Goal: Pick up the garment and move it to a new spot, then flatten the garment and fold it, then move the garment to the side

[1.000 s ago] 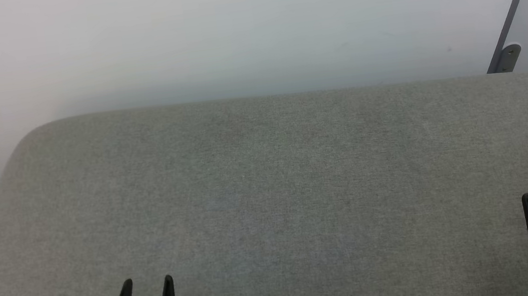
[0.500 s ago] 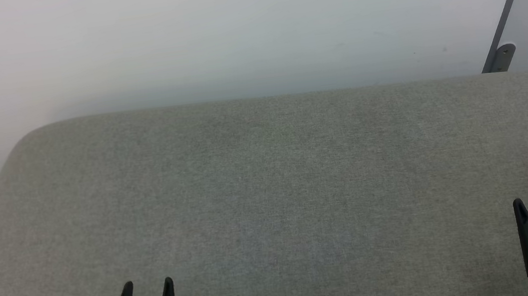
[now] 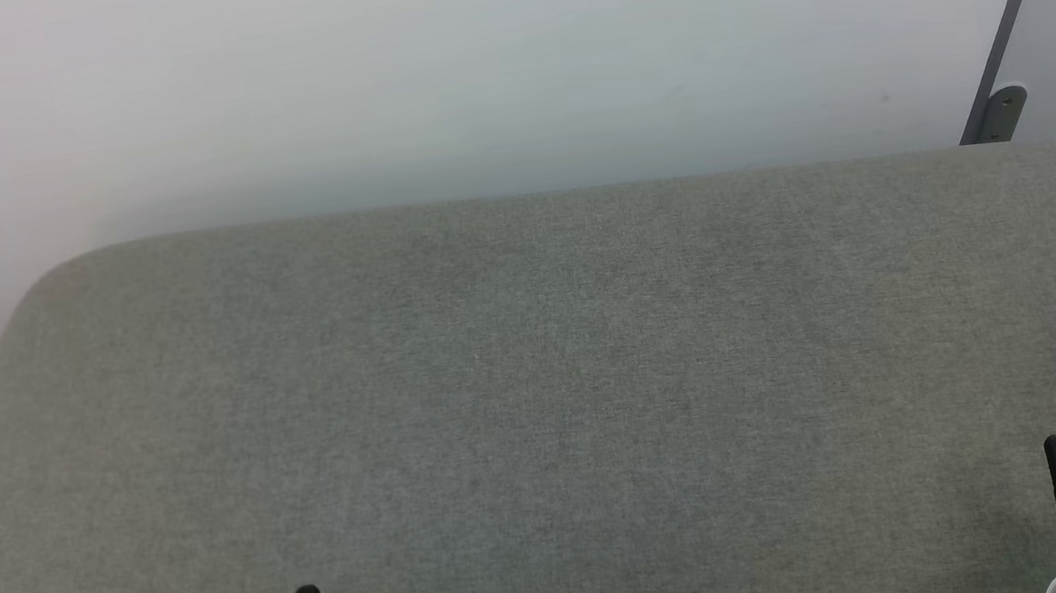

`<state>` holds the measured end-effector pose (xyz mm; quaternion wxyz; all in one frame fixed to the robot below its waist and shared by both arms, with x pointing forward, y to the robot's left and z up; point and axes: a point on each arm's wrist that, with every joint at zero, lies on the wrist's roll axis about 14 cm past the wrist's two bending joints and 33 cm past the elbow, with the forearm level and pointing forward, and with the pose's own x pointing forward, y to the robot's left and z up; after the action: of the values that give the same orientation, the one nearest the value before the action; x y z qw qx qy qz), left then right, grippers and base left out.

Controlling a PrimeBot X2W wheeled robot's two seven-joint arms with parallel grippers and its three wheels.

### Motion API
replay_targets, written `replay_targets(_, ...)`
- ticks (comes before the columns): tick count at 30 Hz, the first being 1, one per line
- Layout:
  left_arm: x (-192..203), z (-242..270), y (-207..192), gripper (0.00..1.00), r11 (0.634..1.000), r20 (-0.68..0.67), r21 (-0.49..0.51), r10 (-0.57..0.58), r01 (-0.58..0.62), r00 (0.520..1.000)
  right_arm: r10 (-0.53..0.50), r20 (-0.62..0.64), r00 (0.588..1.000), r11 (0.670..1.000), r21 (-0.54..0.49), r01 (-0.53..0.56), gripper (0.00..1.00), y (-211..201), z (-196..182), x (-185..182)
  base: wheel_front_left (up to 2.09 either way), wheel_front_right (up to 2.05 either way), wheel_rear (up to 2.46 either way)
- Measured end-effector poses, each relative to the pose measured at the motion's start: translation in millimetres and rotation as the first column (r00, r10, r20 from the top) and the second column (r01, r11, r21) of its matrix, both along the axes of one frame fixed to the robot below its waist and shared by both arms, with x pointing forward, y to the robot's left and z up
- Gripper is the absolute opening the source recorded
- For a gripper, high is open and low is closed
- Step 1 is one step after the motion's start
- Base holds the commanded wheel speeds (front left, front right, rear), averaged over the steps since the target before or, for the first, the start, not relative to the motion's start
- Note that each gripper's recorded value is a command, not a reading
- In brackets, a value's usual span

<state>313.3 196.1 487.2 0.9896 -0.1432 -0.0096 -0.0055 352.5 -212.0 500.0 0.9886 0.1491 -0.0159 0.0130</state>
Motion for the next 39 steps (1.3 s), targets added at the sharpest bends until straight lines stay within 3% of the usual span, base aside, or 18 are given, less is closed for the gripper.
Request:
replay_targets(16,15,0,8,0.0,0.964,-0.026,-0.263,0.037,-0.043,0.999,-0.028,-0.037,0.999,0.965,0.261,0.037,0.0,-1,-3,7,0.0,0.0,0.0)
replay_targets(39,33,1,12,0.0,0.836,-0.052,-0.544,0.047,-0.068,0.997,-0.034,-0.068,0.997,0.835,0.546,0.066,0.0,0,-4,16,0.0,0.0,0.0)
